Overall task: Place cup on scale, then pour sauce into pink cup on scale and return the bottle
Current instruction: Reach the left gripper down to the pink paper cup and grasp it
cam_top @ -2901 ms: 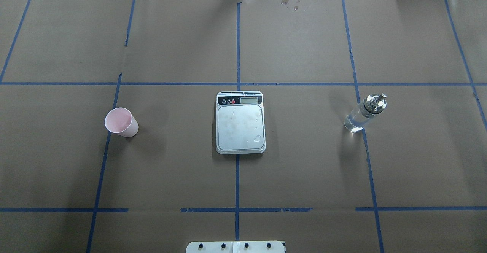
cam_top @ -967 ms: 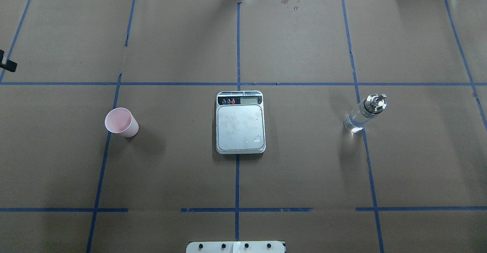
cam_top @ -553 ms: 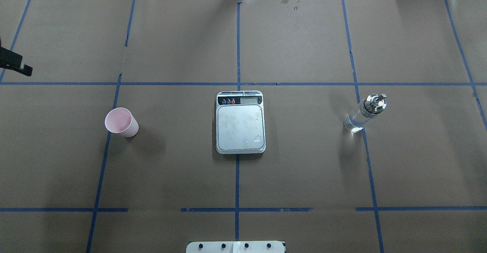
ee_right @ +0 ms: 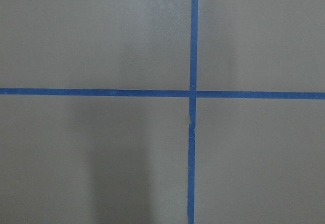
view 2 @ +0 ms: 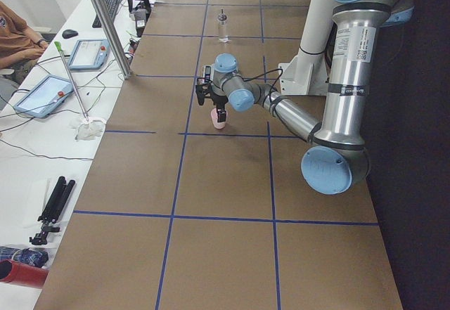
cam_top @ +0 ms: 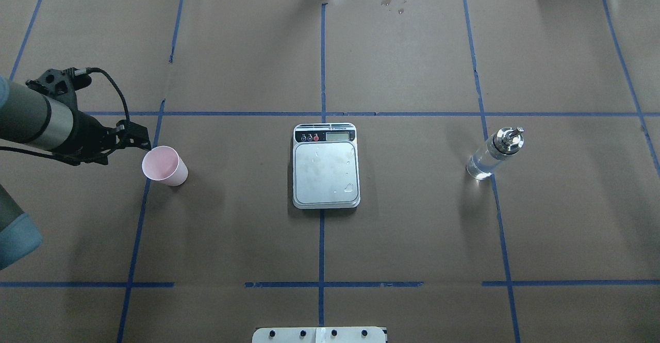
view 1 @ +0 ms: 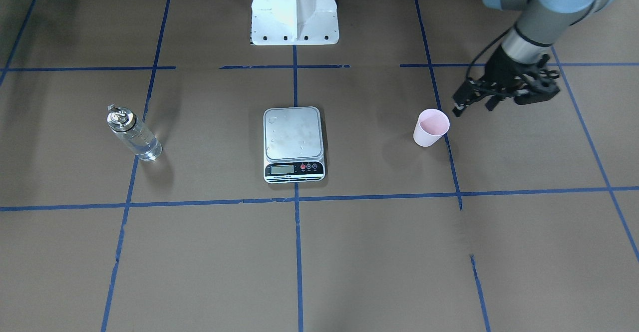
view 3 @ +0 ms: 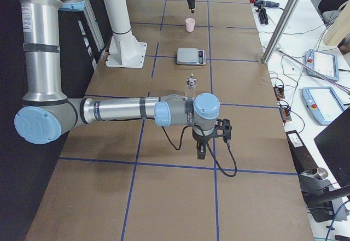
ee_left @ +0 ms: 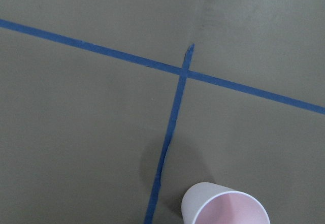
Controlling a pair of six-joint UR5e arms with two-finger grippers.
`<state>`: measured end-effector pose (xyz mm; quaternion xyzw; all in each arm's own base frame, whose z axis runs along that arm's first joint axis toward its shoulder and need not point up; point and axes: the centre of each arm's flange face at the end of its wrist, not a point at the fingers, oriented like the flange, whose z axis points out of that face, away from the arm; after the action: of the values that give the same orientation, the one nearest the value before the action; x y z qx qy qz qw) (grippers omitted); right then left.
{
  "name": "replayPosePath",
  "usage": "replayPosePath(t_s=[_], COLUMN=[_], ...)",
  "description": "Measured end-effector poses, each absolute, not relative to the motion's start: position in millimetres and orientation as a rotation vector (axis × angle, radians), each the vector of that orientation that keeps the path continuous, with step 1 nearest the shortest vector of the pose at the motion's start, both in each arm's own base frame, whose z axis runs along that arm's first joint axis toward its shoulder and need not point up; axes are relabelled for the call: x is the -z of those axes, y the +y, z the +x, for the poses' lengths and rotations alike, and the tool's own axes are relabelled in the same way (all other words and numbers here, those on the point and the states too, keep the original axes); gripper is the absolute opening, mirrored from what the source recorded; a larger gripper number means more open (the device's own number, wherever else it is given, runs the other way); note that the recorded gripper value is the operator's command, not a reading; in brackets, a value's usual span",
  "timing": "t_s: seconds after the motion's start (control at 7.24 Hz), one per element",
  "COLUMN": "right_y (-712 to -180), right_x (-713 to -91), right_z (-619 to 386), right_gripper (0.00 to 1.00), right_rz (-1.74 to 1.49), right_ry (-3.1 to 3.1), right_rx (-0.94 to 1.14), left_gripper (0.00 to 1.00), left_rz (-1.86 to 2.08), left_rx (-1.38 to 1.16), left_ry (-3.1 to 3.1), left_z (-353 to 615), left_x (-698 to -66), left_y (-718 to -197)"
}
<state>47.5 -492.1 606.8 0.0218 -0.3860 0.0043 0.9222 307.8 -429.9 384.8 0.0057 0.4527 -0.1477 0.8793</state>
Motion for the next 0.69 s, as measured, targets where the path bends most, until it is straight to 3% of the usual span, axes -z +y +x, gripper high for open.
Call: replayPosePath(t_s=[0.69], right_y=[-493.3], right_x=[-603.8], right_z=[39.2], right_gripper=[1.00], right_rz=[0.038], right_ry=[-0.803], right_rx=[0.003], left_gripper=[0.97], left_rz=[-0.012], left_rx=[0.314], left_ry=[0.905], left_z=[342.6], left_x=[-401.1], left_y=[-442.1])
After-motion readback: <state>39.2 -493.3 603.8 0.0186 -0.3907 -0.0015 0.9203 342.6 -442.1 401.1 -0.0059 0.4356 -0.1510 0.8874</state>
